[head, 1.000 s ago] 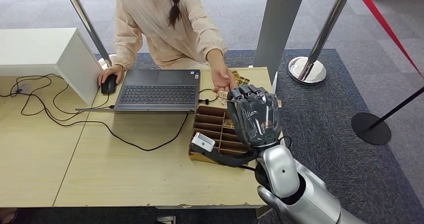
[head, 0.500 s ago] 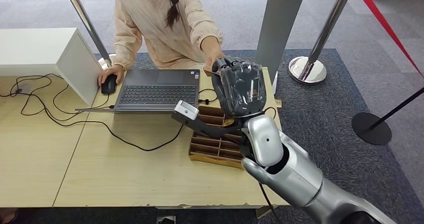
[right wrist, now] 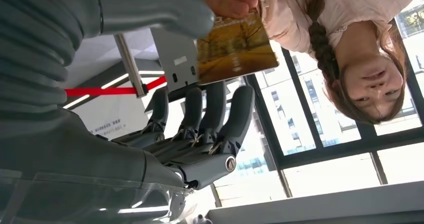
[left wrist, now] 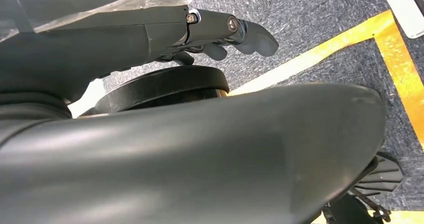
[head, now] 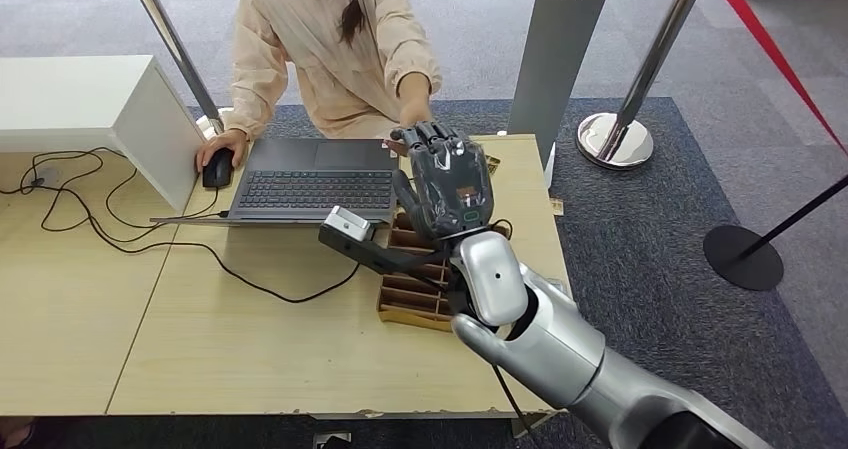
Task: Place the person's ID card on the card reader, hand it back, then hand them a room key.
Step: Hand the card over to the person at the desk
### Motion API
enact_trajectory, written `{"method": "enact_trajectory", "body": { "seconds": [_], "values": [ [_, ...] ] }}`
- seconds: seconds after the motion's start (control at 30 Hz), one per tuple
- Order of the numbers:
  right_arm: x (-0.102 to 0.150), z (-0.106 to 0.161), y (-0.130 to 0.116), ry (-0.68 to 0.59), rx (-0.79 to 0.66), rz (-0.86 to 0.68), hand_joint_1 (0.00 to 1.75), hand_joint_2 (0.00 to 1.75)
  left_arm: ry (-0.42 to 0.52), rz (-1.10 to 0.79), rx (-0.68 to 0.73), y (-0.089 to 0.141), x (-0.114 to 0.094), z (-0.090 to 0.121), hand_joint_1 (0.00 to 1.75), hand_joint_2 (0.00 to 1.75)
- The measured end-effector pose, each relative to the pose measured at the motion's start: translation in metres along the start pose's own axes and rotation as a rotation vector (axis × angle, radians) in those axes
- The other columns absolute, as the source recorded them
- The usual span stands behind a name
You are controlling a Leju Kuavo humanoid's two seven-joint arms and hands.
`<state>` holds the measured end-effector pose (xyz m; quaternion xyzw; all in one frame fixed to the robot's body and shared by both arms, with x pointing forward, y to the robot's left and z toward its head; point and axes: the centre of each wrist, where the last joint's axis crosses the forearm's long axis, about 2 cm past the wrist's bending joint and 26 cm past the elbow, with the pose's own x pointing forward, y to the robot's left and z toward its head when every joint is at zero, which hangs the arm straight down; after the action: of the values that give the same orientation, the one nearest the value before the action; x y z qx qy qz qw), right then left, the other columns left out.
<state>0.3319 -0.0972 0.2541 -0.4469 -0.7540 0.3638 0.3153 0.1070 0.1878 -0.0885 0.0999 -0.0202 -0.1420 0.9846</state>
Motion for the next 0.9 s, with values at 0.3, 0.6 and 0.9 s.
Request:
{"method": "enact_trajectory", "body": {
  "seconds": [0.3, 0.6, 0.9],
  "values": [
    [-0.026, 0.039, 0.006, 0.107, -0.035, -0.272, 0.0, 1.75, -0.018, 0.007, 0.021, -0.004, -0.014, -0.002, 0.0, 0.0],
    [-0.058, 0.088, -0.003, 0.212, -0.079, -0.554, 0.0, 1.75, -0.047, 0.02, 0.031, -0.007, -0.028, -0.004, 0.0, 0.0],
    [-0.086, 0.113, -0.002, 0.314, -0.064, -0.527, 0.0, 1.75, -0.041, 0.031, 0.029, -0.008, -0.032, -0.005, 0.0, 0.0]
  ]
}}
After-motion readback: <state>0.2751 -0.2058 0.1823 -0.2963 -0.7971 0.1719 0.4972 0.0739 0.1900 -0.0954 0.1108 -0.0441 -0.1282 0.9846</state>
